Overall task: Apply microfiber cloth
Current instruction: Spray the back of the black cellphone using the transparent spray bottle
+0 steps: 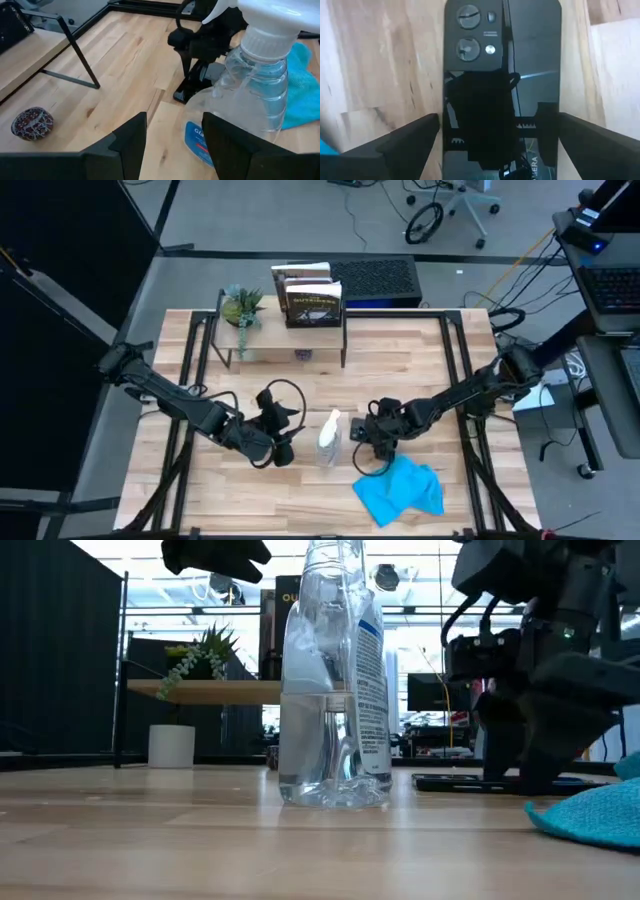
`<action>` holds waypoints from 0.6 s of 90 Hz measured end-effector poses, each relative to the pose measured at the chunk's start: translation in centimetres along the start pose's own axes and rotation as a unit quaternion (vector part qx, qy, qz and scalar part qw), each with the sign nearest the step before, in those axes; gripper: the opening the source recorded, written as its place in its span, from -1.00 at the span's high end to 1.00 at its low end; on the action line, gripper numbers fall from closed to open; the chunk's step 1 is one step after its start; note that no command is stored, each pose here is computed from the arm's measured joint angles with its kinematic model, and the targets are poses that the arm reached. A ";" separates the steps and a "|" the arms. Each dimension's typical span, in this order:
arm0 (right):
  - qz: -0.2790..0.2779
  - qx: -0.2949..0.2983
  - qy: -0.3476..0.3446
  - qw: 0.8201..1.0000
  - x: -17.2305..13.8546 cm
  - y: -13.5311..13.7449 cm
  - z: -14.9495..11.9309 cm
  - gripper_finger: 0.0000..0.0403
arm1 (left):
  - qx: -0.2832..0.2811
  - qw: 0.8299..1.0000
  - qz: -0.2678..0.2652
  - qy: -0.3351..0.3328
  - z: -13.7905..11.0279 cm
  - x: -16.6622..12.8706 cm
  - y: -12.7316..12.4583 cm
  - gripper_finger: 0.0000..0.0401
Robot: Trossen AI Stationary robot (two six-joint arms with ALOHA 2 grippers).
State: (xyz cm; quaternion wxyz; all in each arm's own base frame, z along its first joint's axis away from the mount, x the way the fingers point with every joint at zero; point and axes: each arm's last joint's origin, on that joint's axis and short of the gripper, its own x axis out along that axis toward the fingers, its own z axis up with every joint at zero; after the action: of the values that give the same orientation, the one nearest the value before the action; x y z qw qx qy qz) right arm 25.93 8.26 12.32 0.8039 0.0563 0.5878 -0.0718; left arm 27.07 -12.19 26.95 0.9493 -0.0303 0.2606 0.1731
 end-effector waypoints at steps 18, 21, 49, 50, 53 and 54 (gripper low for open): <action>0.003 0.004 0.005 1.000 0.2 0.0 0.0 -0.86 | 0.000 1.000 0.000 0.000 0.0 0.0 0.0 0.11; 0.004 0.006 0.006 1.000 0.3 0.0 0.0 -0.81 | 0.000 1.000 0.000 0.000 0.0 0.0 0.0 0.11; 0.003 0.013 0.008 1.000 0.3 0.0 -0.1 -0.58 | -0.001 1.000 -0.001 0.000 0.0 0.0 0.0 0.11; 0.003 0.013 0.007 1.000 0.2 0.0 -0.1 -0.58 | -0.001 1.000 -0.001 0.000 0.0 0.0 0.0 0.11; 0.004 0.013 0.005 1.000 0.1 -0.1 -0.1 -0.58 | -0.001 1.000 -0.001 0.000 0.0 0.0 0.0 0.11; 0.004 0.013 0.004 1.000 0.1 -0.1 -0.1 -0.58 | -0.001 1.000 -0.001 0.000 0.0 0.0 0.0 0.11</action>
State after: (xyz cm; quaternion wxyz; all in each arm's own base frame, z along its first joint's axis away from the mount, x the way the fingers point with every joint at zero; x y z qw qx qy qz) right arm 25.82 8.21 12.23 0.8008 0.0693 0.5900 -0.0759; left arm 27.07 -12.20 26.96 0.9494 -0.0312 0.2607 0.1724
